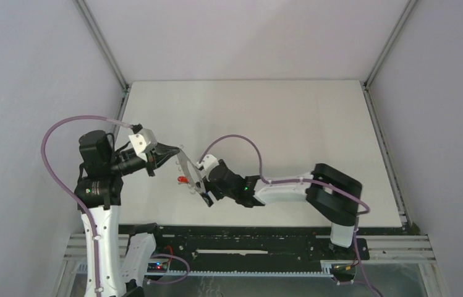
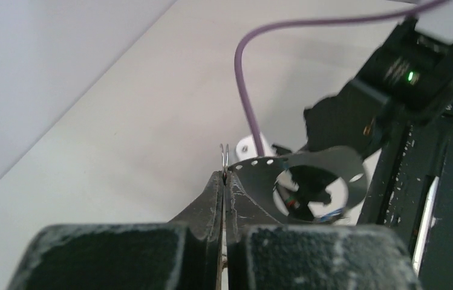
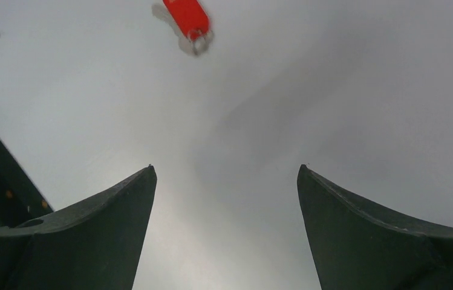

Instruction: Put the keys on the keyring

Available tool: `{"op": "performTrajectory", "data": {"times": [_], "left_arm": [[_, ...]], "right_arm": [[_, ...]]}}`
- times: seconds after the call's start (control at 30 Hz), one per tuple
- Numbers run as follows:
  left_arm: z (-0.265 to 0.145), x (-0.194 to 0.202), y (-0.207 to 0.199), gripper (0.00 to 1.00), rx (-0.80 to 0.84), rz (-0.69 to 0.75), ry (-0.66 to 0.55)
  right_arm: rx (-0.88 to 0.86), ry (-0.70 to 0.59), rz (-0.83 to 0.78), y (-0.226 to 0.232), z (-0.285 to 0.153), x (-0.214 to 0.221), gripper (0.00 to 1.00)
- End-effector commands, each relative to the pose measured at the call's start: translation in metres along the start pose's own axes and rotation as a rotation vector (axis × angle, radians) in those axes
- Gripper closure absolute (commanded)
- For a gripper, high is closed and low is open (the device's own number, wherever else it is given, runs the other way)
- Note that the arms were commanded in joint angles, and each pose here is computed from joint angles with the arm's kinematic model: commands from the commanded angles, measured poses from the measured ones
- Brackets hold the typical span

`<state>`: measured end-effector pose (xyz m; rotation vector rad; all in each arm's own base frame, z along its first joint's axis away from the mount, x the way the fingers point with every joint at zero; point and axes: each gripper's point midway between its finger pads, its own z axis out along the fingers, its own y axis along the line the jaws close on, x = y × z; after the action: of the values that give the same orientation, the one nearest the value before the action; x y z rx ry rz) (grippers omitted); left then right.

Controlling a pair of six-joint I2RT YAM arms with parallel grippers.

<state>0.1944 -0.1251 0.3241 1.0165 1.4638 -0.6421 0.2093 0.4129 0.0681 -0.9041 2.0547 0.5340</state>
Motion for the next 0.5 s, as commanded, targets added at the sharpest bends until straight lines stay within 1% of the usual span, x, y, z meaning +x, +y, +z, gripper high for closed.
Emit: {"op": "performTrajectory", "data": {"times": [0.0, 0.1, 0.2, 0.3, 0.4, 0.47], "left_arm": [[-0.008, -0.011, 0.006, 1.00, -0.054, 0.001, -0.042], [-0.012, -0.016, 0.007, 1.00, -0.083, -0.003, -0.055], [-0.014, -0.023, 0.009, 1.00, -0.117, -0.017, -0.072], [-0.018, -0.032, 0.010, 1.00, -0.149, -0.021, -0.087], [-0.023, -0.037, 0.009, 1.00, -0.183, -0.014, -0.094], [-0.026, -0.040, 0.008, 1.00, -0.209, -0.002, -0.098]], "right_arm": [[-0.036, -0.201, 0.004, 0.027, 0.035, -0.072, 0.07], [-0.057, -0.205, 0.008, 0.036, 0.060, -0.070, 0.10], [-0.066, -0.185, 0.002, 0.044, 0.080, -0.063, 0.10], [-0.053, -0.160, -0.002, 0.045, 0.096, -0.054, 0.13], [-0.044, -0.137, -0.013, 0.045, 0.109, -0.046, 0.21], [-0.018, -0.086, -0.027, 0.042, 0.119, -0.034, 0.29]]}}
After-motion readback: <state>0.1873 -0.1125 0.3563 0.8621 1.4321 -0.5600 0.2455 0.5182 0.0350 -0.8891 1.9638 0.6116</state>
